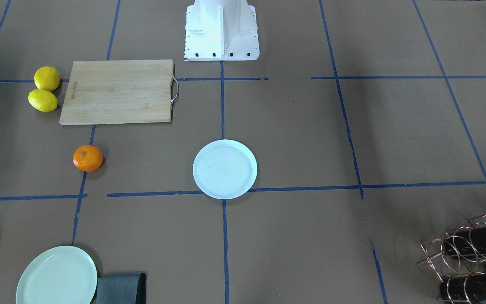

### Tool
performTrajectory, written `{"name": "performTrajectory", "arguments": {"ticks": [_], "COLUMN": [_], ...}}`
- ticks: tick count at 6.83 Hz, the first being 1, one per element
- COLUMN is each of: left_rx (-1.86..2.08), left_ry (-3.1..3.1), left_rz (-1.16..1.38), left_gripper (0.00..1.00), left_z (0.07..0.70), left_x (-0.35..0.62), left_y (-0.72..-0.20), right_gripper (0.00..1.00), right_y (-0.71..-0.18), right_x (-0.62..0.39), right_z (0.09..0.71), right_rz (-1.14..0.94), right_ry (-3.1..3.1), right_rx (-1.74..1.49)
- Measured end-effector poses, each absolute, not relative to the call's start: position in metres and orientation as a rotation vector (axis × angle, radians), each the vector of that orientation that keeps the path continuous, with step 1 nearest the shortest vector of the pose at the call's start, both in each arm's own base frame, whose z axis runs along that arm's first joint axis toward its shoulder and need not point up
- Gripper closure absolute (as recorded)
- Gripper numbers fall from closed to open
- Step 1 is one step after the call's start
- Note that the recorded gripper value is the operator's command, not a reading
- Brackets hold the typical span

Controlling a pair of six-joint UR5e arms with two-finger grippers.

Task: Pick orange to plate
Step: 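Reach the right gripper down over the orange, then close the right gripper around the orange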

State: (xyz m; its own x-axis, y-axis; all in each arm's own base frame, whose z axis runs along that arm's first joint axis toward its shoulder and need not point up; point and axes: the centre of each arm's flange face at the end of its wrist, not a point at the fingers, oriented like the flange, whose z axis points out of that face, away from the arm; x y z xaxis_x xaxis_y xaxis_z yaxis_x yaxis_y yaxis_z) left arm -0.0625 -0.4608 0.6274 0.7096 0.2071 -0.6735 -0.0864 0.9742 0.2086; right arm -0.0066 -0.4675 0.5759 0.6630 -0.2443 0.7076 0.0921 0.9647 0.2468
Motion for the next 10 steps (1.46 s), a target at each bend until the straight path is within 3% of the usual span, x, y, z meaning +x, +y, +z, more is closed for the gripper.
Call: {"name": "performTrajectory", "arguments": {"ticks": [3,6,10], "left_rx": [0.165,0.163,0.170], "left_ry": [0.686,0.686,0.686], "left_rz": [0.167,0.162,0.166], "left_gripper": [0.00,0.00,0.00], "left_z": [0.628,0.630,0.627], "left_x": [-0.070,-0.071,-0.071], "left_y": [-0.461,-0.456,-0.456], "right_gripper": [0.00,0.00,0.00], "right_y": [-0.498,-0.524,-0.485], "right_x": [-0.052,-0.182,-0.326], "right_z": [0.534,0.460,0.437], "right_rz": [-0.149,-0.134,-0.126], "right_ry": [-0.845,-0.816,-0.771], "right_rx": [0.181,0.167,0.221]}}
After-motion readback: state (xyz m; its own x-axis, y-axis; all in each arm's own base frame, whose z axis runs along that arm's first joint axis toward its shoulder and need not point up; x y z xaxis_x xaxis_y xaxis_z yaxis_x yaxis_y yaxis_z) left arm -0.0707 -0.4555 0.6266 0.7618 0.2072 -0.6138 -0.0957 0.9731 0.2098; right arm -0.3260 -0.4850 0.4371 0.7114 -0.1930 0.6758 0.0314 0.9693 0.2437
